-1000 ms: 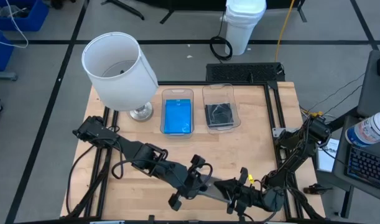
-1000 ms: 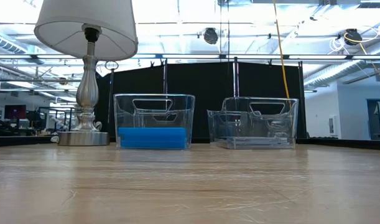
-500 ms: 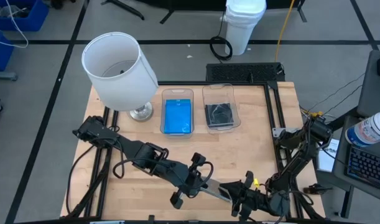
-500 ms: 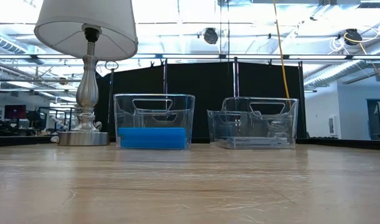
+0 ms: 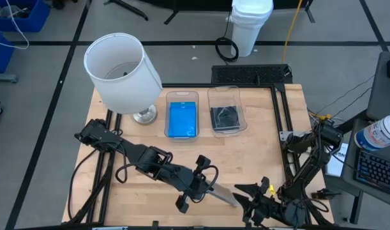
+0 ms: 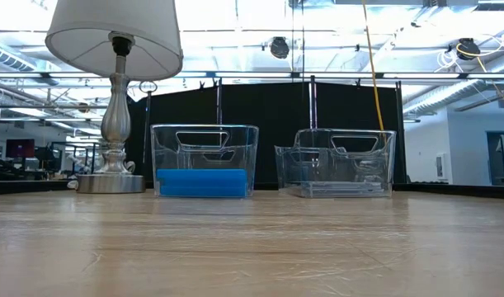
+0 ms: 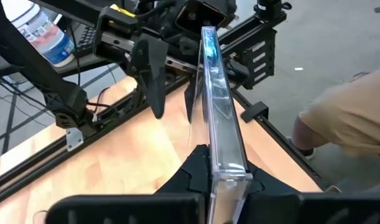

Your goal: Pick & place jewel cases by type

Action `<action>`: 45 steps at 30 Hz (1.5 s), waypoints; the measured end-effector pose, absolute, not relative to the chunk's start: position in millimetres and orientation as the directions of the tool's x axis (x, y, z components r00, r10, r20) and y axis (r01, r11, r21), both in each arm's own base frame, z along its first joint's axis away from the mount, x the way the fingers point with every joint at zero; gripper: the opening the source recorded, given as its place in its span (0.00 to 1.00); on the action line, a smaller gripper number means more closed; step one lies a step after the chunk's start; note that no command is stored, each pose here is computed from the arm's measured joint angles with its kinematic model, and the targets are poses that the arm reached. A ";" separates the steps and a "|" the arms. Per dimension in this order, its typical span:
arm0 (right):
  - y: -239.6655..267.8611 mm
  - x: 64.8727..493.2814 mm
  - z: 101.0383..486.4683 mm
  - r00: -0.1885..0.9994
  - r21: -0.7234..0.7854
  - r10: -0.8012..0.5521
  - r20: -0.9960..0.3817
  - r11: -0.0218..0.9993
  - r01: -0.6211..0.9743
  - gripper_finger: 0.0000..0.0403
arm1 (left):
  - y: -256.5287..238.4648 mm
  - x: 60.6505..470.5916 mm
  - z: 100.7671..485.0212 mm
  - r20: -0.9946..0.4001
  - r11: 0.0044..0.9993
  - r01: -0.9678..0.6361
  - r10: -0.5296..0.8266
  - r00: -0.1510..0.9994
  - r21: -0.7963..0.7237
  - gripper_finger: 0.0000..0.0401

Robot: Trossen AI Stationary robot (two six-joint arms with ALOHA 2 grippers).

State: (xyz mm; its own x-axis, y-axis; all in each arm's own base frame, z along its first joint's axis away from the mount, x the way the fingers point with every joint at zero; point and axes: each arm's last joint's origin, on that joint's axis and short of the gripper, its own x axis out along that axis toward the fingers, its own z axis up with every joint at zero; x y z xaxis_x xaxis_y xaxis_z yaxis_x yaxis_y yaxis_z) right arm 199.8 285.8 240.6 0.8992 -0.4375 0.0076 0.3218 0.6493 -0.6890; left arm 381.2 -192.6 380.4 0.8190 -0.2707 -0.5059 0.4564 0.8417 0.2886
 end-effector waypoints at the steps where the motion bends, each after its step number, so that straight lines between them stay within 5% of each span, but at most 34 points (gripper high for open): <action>1: 286.0 199.5 240.5 0.898 -0.683 -0.440 0.007 0.654 0.326 0.41 | -192.8 380.9 380.1 -0.509 0.841 0.457 -0.270 0.818 0.289 0.05; 13: 294.1 186.3 241.7 0.912 -0.582 -0.409 0.007 0.740 0.337 0.46 | -195.8 379.1 380.3 -0.505 0.833 0.443 -0.240 0.829 0.332 0.07; 21: 300.9 188.2 246.9 0.986 -0.484 -0.156 0.055 0.860 0.163 0.46 | -194.4 380.1 381.4 -0.491 0.843 0.401 -0.195 0.849 0.359 0.09; 34: 279.1 215.6 251.5 0.954 -0.396 -0.291 0.068 0.870 0.293 0.46 | -193.0 380.1 384.8 -0.462 0.847 0.338 -0.126 0.878 0.410 0.06; 45: 297.3 176.1 240.6 0.902 -0.265 -0.431 0.001 0.870 0.416 0.41 | -195.1 378.7 385.2 -0.461 0.832 0.351 -0.133 0.877 0.429 0.05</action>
